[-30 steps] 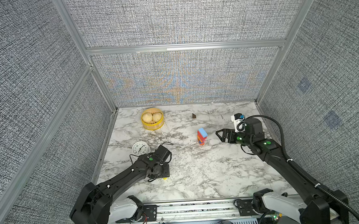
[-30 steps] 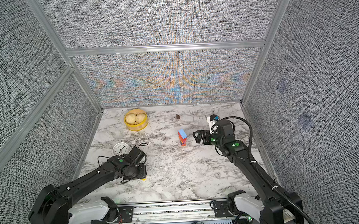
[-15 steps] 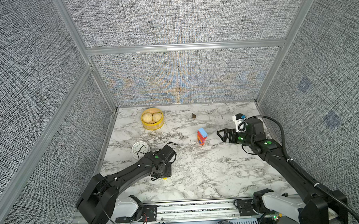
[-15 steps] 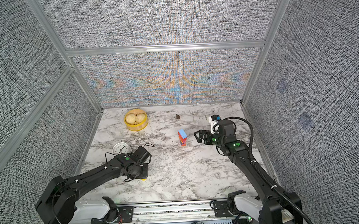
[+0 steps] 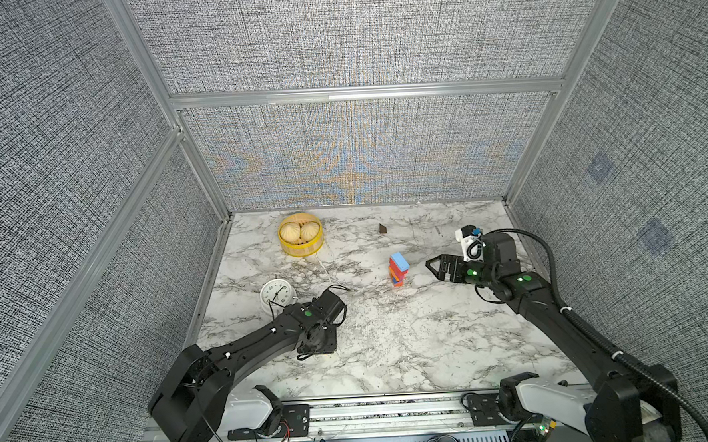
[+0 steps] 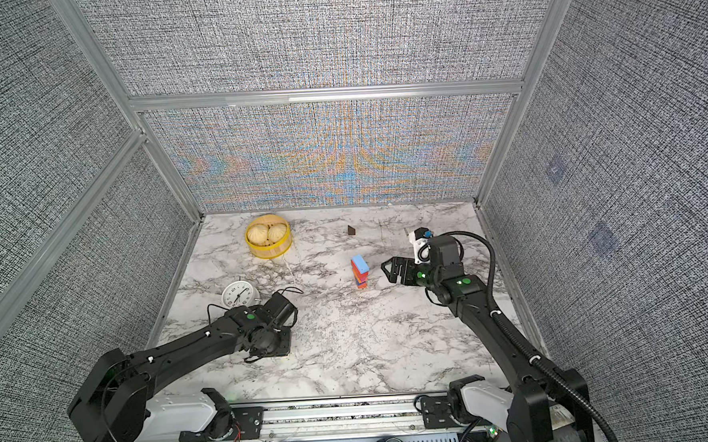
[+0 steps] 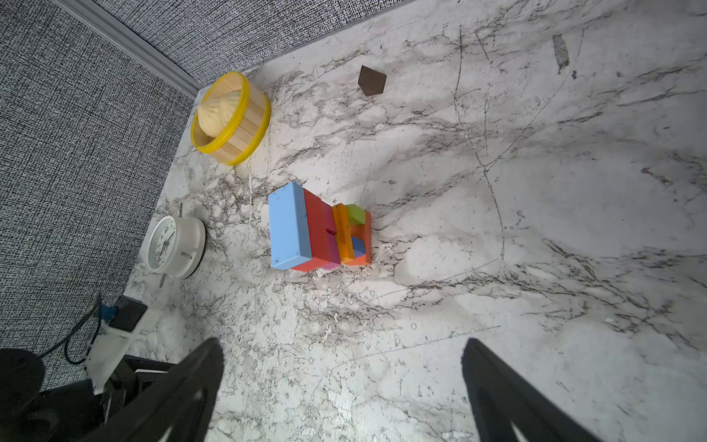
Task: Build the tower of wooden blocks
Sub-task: 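Lower the left gripper over the yellow cylinder and close on it, then lift the yellow cylinder and carry it toward the tower with the left gripper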
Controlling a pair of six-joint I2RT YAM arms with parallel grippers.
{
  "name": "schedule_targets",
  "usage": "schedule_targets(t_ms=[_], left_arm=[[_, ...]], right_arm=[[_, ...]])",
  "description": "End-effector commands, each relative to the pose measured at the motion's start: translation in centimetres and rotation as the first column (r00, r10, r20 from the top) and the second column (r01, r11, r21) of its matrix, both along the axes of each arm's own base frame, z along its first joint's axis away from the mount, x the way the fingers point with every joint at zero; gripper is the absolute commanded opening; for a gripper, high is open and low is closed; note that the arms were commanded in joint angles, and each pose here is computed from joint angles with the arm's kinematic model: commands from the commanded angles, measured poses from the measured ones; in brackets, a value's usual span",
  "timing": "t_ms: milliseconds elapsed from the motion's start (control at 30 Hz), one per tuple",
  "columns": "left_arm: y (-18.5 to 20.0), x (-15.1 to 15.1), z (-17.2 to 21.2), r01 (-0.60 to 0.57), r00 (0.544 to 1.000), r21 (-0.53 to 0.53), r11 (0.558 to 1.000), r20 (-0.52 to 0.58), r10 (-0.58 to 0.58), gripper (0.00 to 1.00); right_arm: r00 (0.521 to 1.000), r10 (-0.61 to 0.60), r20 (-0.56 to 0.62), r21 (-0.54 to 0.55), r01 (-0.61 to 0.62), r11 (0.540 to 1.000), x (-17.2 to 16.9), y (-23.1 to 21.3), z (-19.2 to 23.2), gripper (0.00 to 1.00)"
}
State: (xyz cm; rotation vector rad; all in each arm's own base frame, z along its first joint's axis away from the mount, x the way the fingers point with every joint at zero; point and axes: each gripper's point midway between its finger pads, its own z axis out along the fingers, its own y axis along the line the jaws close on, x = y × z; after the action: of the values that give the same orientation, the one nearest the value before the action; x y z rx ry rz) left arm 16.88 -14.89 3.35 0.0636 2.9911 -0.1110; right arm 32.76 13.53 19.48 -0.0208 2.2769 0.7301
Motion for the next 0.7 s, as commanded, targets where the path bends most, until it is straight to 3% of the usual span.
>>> schedule_targets(t_ms=[0,367,667], left_arm=[[-0.3,0.2,0.2,-0.005,1.000,-0.016,1.000,0.011,0.005,0.36],[-0.4,0.6,1.1,0.006,1.000,-0.010,1.000,0.027,-0.006,0.30],[-1.2,1.5,4.3,0.070,0.996,-0.016,0.997,0.056,-0.069,0.30]], right_arm=[[1.000,0.010,0.010,0.000,-0.010,1.000,0.1,0.2,0.3,0.99],[1.000,0.013,-0.003,-0.004,-0.013,1.000,0.0,0.2,-0.1,0.99],[1.000,0.016,-0.015,0.003,-0.016,1.000,0.1,0.3,-0.4,0.99]])
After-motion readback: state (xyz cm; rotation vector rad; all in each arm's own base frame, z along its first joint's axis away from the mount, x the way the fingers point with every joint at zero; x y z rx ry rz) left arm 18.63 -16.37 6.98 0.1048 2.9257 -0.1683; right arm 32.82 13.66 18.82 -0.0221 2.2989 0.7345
